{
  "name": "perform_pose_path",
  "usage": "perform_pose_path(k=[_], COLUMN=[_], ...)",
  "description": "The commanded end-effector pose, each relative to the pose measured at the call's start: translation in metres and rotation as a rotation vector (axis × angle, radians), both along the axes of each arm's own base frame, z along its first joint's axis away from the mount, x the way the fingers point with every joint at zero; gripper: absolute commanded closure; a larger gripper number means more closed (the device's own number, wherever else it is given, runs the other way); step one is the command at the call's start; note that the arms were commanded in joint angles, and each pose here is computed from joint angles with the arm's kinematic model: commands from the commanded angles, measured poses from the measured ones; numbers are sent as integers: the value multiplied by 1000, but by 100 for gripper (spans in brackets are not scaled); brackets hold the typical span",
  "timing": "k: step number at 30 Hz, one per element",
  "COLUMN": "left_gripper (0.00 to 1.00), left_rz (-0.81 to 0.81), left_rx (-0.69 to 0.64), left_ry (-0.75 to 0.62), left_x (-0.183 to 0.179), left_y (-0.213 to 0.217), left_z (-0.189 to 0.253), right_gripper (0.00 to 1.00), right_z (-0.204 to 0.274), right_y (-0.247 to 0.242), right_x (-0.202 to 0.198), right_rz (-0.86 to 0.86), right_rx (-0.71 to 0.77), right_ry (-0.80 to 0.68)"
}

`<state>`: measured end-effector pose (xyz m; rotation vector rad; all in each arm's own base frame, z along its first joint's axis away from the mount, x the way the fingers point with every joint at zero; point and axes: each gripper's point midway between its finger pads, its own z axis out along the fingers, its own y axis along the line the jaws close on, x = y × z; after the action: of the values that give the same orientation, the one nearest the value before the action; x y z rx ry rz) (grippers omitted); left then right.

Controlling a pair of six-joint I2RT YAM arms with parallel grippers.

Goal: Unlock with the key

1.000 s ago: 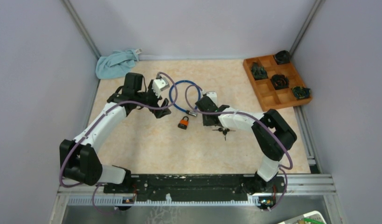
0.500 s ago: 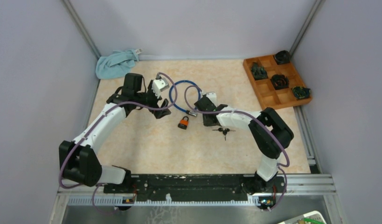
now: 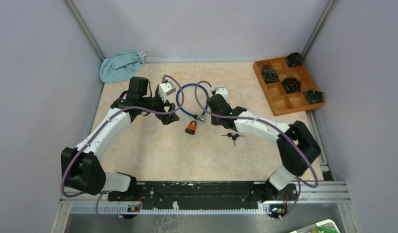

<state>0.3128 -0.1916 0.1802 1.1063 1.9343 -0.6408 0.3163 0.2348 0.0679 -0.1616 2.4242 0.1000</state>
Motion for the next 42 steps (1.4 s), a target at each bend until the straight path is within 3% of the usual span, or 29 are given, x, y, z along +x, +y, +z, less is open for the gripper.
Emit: perform_pose_path(k=[1, 6, 13, 21, 27, 34, 42], left_gripper=[1, 1, 4, 25, 35, 45, 43], left_rz=[-43, -43, -119, -282, -405, -397, -459], left_rx=[-153, -297, -413, -374, -409, -369, -397], left_ry=[79, 222, 291, 237, 250, 165, 189], left_x=[-14, -17, -30, -59, -81, -74, -87], left_y=[-23, -44, -60, -62, -66, -64, -66], left_z=[22, 37, 62, 59, 69, 76, 84], right_gripper=[100, 100, 100, 100, 100, 100, 100], right_z=[113, 162, 210, 242, 260, 261, 252], right_y=[29, 38, 61, 92, 111, 117, 128], right_x=[11, -2, -29, -63, -77, -79, -78], right_rz=[101, 148, 272, 447, 508, 511, 494], right_rx=[258, 407, 623, 822, 966, 1006, 1013], right_ry=[-264, -326, -330, -239, -176, -139, -107])
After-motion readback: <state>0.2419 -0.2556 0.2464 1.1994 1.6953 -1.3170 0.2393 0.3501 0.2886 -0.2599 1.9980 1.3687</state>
